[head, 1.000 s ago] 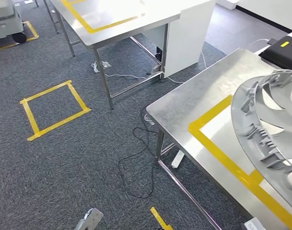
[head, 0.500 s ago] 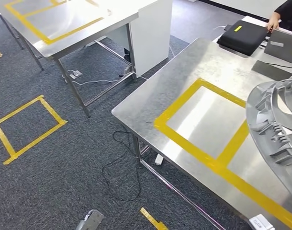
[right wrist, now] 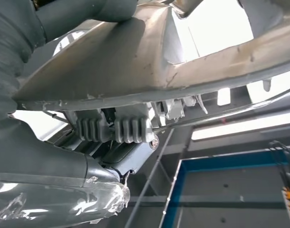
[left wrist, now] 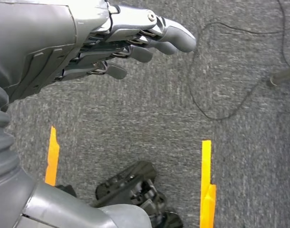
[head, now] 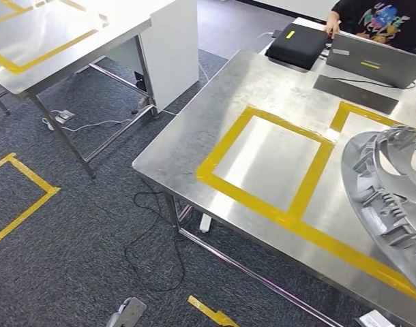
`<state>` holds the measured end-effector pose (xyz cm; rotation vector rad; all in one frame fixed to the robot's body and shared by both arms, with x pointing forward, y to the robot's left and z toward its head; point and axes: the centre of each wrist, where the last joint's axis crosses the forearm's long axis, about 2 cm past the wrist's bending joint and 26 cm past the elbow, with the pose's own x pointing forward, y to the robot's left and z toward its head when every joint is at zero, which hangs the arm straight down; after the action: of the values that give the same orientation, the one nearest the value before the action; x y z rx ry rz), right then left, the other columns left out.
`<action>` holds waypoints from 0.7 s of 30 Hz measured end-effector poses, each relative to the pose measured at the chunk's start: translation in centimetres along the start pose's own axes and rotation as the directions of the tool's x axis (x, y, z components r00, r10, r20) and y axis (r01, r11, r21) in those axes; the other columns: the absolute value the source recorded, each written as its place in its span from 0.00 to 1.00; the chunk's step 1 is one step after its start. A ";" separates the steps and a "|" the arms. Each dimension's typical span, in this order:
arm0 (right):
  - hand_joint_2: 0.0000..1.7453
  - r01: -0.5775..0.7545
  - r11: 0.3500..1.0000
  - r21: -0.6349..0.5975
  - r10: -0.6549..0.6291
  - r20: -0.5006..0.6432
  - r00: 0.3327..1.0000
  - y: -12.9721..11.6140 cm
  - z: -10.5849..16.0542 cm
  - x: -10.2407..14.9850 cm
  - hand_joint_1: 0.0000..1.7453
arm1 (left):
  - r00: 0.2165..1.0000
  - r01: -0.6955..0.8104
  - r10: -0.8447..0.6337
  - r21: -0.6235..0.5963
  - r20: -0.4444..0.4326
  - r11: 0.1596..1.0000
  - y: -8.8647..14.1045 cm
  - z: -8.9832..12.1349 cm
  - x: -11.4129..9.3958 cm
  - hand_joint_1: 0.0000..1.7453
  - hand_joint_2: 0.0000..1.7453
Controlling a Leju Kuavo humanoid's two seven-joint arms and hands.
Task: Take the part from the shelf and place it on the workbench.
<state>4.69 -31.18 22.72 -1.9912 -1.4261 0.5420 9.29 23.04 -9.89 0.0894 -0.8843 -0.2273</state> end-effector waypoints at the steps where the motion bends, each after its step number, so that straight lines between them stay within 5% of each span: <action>1: 1.00 0.006 1.000 0.006 -0.006 -0.005 1.000 0.1 0.1 -0.1 1.00 | 1.000 -0.001 0.001 0.000 0.000 1.000 0.0 0.0 0.0 0.00 1.00; 8: 1.00 0.126 0.991 0.055 -0.122 -0.069 0.990 0.9 1.7 -1.1 1.00 | 1.000 -0.002 0.002 0.007 0.000 1.000 0.1 -0.1 0.1 0.00 1.00; 21: 1.00 0.161 0.976 0.148 -0.148 -0.096 0.984 2.1 3.6 -1.4 1.00 | 1.000 0.004 -0.004 0.012 -0.005 1.000 0.5 0.0 -0.2 0.00 1.00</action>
<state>3.35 -32.07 18.65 -1.7440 -1.4279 0.4792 9.29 23.52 -9.95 0.1032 -0.8809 -0.2250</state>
